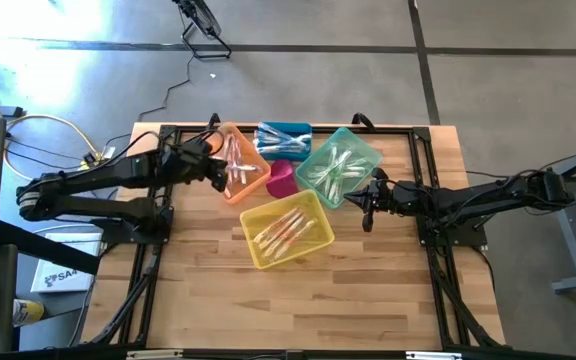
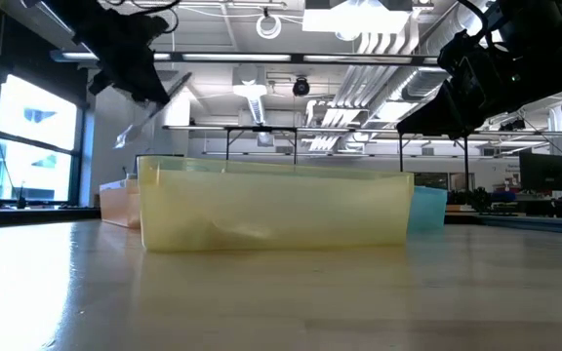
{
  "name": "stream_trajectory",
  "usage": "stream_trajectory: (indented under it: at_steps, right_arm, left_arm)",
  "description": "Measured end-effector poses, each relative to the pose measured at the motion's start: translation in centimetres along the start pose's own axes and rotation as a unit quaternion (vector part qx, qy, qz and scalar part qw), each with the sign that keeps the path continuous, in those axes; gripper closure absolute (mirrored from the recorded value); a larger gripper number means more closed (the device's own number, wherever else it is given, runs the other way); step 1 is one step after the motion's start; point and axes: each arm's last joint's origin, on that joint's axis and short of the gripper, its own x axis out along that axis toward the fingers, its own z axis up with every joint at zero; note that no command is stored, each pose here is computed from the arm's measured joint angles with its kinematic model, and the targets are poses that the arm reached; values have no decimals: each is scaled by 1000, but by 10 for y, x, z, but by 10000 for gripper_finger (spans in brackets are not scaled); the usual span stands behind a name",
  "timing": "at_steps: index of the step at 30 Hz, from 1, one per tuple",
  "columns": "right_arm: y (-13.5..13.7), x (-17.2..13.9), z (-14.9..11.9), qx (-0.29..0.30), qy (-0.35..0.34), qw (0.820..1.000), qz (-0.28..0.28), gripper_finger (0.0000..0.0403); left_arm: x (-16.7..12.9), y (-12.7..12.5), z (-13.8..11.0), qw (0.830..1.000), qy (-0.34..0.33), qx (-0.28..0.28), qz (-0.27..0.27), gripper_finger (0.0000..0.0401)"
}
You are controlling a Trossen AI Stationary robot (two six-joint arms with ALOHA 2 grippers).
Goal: Pick & Place Toothbrushes
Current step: Put the purple toothbrush into the orange bin
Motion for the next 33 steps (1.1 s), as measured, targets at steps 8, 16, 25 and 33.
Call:
stream_trajectory:
  at_steps: [8, 16, 25, 33]
  right_arm:
    - [0, 0, 0, 0, 0, 1000, 1, 399]
    - [0, 0, 0, 0, 0, 1000, 1, 399]
    - [0, 0, 0, 0, 1, 1000, 1, 399]
    - [0, 0, 0, 0, 1, 1000, 1, 399]
  left_arm:
    - [26, 18, 11, 999, 17, -10, 36, 394]
    - [44, 34, 21, 997, 13, -44, 60, 394]
    - [72, 39, 20, 996, 43, -28, 69, 394]
    - [98, 41, 10, 992, 86, -27, 88, 394]
